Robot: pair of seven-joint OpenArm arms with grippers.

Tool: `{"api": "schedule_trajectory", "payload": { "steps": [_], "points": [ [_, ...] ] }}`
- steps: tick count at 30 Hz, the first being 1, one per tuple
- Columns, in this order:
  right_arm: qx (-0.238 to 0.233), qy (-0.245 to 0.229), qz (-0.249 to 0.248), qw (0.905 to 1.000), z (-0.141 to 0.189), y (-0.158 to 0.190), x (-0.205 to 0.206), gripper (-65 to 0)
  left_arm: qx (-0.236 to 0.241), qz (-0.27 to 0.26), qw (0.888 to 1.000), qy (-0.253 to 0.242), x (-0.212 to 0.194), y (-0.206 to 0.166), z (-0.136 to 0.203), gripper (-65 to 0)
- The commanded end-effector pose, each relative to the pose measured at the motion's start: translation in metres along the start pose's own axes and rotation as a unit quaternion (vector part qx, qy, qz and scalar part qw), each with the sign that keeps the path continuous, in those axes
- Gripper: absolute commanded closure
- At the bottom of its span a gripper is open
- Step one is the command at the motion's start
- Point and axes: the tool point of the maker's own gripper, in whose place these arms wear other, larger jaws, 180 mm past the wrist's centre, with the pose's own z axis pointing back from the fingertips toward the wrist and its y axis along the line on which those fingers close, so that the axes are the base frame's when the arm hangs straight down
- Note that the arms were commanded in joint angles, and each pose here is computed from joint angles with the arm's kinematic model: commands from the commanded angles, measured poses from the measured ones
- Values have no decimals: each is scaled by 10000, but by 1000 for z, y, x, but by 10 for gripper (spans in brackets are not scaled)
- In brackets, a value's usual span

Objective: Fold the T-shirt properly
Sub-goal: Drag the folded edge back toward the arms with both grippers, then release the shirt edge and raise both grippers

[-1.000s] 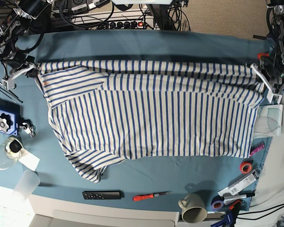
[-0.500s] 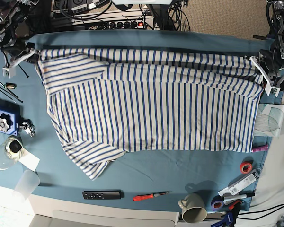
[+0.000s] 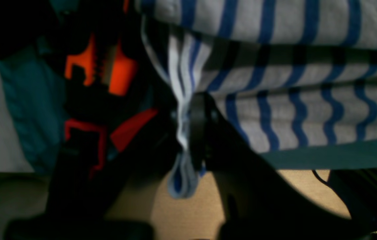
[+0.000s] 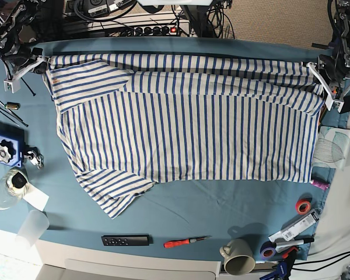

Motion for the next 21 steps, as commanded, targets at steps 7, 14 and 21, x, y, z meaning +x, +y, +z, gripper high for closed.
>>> {"api": "schedule_trajectory", "payload": {
  "steps": [7, 14, 21],
  "points": [
    [-274, 265, 121, 9992, 8, -13, -4, -168, 345, -104, 9993, -39, 6, 18, 8, -194],
    [-117, 129, 66, 9998, 7, -7, 1, -168, 1177, -74, 9930, -115, 15, 39, 24, -194],
    [142, -181, 94, 9997, 12, 4, 17, -168, 1889, -408, 9765, -950, 58, 46, 58, -194]
  ]
}}
